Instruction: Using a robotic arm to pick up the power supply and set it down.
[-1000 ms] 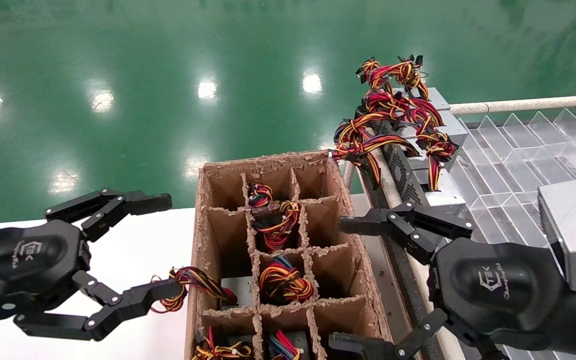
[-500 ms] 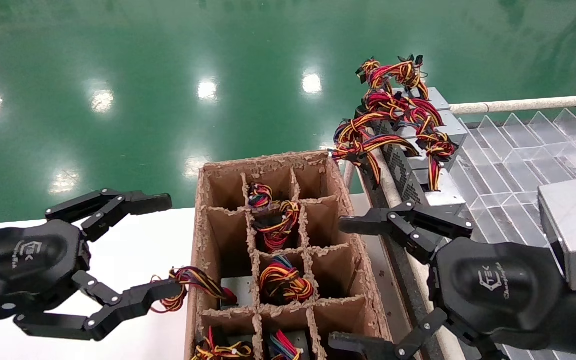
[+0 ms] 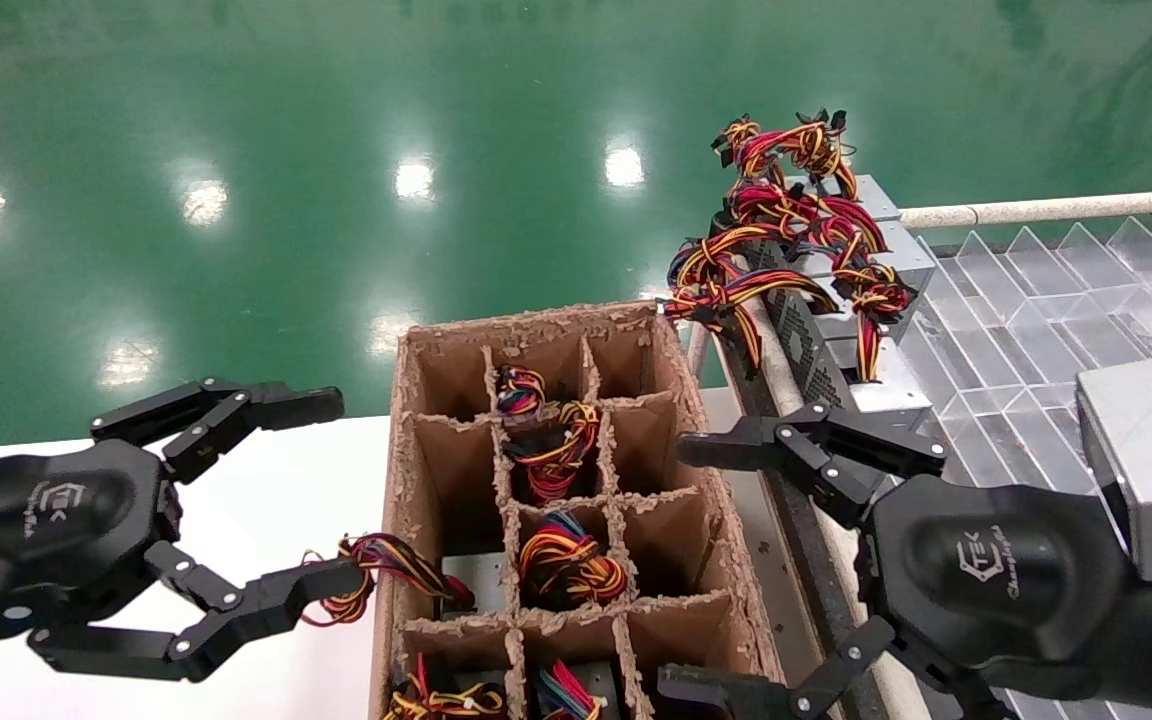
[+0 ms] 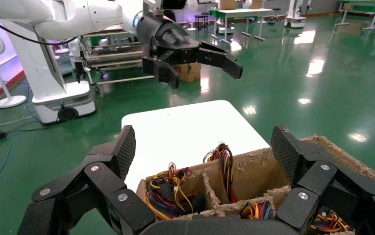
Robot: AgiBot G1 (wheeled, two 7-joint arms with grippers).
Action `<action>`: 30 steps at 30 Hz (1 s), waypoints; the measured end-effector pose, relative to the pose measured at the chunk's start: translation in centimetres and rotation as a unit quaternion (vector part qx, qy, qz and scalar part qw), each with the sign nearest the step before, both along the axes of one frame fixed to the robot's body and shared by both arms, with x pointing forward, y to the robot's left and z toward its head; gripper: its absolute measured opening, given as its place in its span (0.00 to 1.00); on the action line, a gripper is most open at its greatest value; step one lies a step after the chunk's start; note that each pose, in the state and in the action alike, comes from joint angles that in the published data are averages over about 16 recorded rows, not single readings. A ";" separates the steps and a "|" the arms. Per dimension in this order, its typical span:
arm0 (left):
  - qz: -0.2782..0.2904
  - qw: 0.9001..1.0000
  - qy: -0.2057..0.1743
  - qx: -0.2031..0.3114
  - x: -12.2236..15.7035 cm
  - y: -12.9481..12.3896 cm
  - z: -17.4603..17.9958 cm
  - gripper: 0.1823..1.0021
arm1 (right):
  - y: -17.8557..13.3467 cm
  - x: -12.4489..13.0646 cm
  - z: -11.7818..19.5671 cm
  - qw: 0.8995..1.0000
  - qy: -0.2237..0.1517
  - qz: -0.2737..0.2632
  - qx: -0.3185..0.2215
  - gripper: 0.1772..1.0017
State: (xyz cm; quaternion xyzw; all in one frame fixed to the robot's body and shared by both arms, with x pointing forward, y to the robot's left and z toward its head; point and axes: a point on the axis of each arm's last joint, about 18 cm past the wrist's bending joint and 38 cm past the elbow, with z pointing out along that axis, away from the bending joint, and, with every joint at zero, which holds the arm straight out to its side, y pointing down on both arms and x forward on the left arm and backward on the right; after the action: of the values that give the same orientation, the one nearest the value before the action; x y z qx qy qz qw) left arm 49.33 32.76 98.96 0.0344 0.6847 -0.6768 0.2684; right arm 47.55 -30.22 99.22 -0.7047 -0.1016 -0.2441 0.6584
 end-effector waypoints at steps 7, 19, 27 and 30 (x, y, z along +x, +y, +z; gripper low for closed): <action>0.000 1.000 0.000 0.000 0.0 0.0 0.0 1.00 | 0.0 0.0 0.0 1.000 0.000 0.000 0.000 1.00; 0.000 1.000 0.000 0.000 0.0 0.0 0.0 1.00 | 0.0 0.0 0.0 1.000 0.000 0.000 0.000 1.00; 0.000 1.000 0.000 0.000 0.0 0.0 0.0 1.00 | 0.0 0.0 0.0 1.000 0.000 0.000 0.000 1.00; 0.000 1.000 0.000 0.000 0.0 0.0 0.0 1.00 | 0.0 0.0 0.0 1.000 0.000 0.000 0.000 1.00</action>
State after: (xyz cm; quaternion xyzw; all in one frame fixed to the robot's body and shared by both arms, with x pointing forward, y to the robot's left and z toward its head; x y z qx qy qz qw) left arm 49.33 32.76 98.96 0.0344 0.6847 -0.6768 0.2684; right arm 47.55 -30.22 99.22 -0.7047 -0.1016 -0.2441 0.6584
